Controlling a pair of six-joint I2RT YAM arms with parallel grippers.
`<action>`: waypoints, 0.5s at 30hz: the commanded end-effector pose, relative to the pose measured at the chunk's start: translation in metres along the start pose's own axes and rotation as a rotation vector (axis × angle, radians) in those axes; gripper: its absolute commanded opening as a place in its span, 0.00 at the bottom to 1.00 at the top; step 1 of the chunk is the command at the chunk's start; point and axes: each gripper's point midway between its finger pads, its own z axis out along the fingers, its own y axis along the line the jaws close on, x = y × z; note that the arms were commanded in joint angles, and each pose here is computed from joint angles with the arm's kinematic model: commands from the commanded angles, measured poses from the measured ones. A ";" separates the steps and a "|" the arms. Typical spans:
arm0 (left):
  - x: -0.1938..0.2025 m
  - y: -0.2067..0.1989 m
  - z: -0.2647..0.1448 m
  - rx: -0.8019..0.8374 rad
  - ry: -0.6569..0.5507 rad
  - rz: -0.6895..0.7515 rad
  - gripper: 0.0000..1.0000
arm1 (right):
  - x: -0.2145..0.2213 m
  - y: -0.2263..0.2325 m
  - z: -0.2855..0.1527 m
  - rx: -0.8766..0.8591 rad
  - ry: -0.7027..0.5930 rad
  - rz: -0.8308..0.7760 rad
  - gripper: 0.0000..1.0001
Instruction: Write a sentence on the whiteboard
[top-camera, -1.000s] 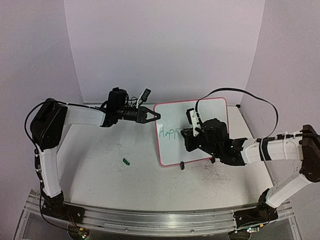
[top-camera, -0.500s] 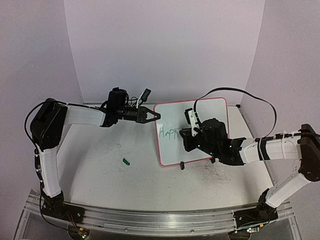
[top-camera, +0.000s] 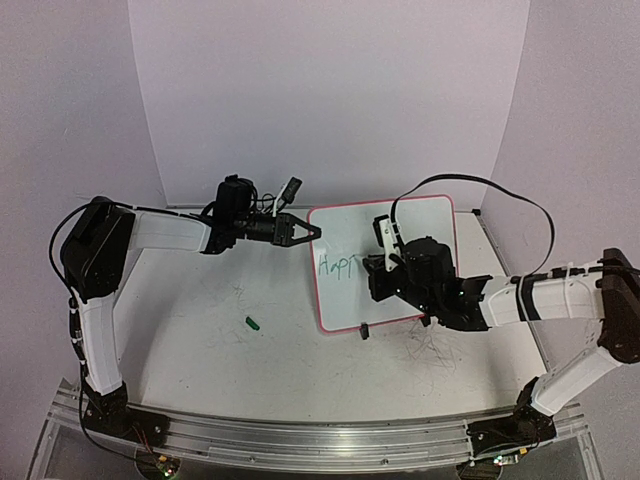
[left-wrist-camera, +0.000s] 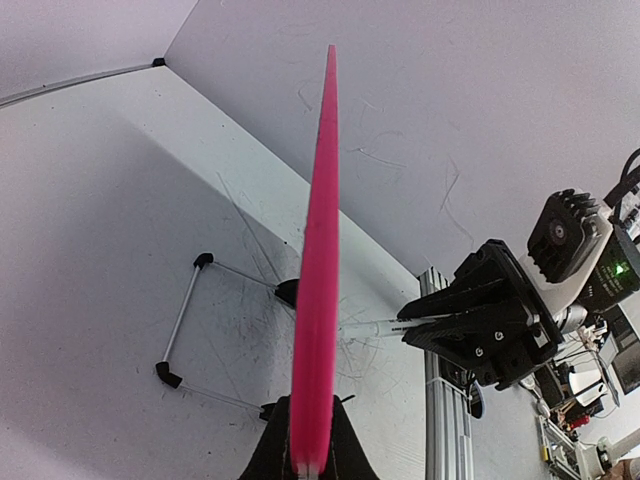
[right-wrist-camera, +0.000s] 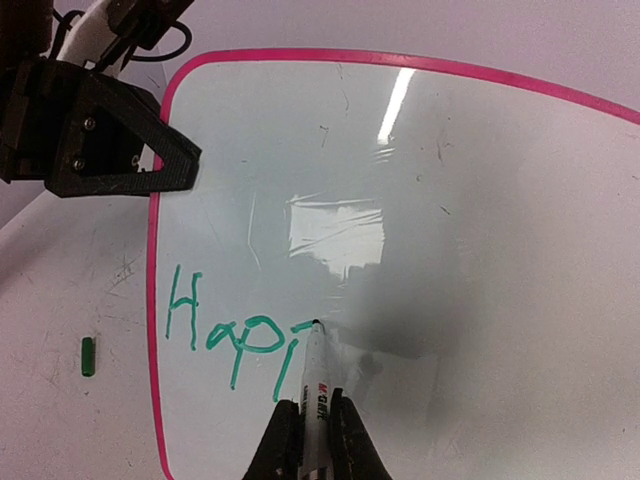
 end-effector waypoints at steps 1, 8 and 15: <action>0.012 -0.010 0.010 0.015 0.031 0.012 0.00 | -0.003 -0.016 -0.007 0.067 -0.008 0.021 0.00; 0.012 -0.010 0.011 0.018 0.032 0.011 0.00 | 0.005 -0.013 -0.010 0.042 0.014 0.021 0.00; 0.012 -0.010 0.011 0.017 0.031 0.011 0.00 | 0.011 -0.003 -0.007 -0.014 0.031 0.012 0.00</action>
